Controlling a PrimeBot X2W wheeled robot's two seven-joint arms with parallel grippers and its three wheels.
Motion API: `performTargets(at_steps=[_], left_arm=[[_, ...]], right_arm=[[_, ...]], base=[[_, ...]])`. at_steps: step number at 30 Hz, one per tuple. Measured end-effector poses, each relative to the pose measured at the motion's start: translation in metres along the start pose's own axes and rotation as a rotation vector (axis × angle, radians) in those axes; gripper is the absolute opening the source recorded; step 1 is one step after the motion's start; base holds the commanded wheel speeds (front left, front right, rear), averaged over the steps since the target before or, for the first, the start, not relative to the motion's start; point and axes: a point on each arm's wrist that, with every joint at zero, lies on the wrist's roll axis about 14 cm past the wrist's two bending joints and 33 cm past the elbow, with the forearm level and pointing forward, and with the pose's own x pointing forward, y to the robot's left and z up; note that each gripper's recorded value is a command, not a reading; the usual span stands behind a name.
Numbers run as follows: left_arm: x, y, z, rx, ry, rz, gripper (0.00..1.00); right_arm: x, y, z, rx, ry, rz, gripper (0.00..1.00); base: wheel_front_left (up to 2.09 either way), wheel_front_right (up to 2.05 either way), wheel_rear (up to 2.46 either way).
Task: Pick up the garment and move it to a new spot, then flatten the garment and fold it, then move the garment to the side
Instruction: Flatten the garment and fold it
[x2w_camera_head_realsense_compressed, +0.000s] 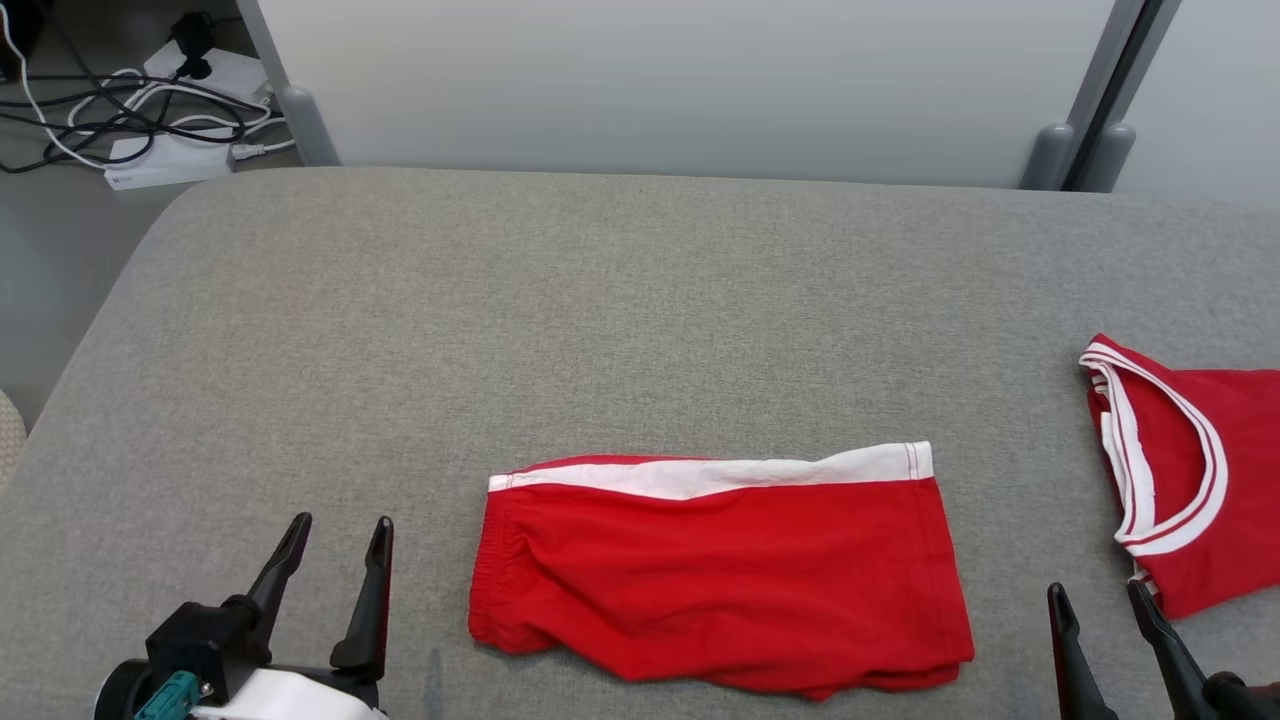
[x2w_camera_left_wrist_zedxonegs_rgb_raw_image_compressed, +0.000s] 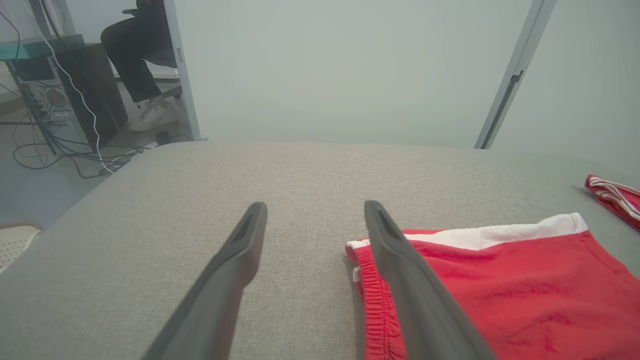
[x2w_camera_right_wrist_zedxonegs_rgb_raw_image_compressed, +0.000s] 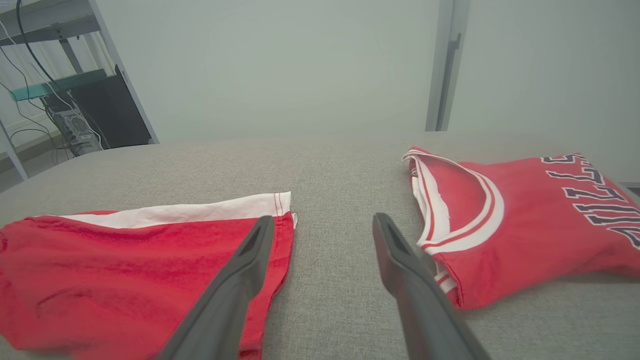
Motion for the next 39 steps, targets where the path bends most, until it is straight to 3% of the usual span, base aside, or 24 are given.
performTargets(at_steps=[10, 15, 22, 23, 25, 31, 39], left_arm=[[0.0, 0.002, 0.005, -0.02, -0.024, 0.028, 1.0], [-0.003, 0.01, 0.001, -0.031, -0.016, 0.06, 1.0], [-0.004, 0.017, -0.002, -0.026, -0.01, 0.082, 1.0], [-0.004, 0.016, -0.002, -0.027, -0.01, 0.076, 1.0], [-0.003, 0.016, -0.002, -0.025, -0.009, 0.076, 1.0], [0.002, 0.014, -0.002, -0.02, -0.011, 0.064, 1.0], [0.013, 0.007, 0.002, -0.013, -0.025, 0.035, 1.0]], right_arm=[[0.036, 0.031, -0.045, 0.08, 0.173, 0.108, 1.0], [0.038, 0.045, -0.081, 0.11, 0.302, 0.143, 1.0], [0.042, 0.059, -0.102, 0.157, 0.372, 0.166, 1.0], [0.043, 0.06, -0.103, 0.168, 0.376, 0.165, 0.47], [0.045, 0.063, -0.102, 0.19, 0.374, 0.165, 0.0], [0.048, 0.053, -0.1, 0.239, 0.357, 0.121, 0.0], [0.048, -0.018, -0.088, 0.274, 0.281, -0.08, 0.0]], base=[[0.0, 0.0, 0.0], [0.0, 0.0, 0.0], [0.0, 0.0, 0.0], [0.0, 0.0, 0.0], [0.0, 0.0, 0.0], [0.0, 0.0, 0.0], [0.0, 0.0, 0.0]])
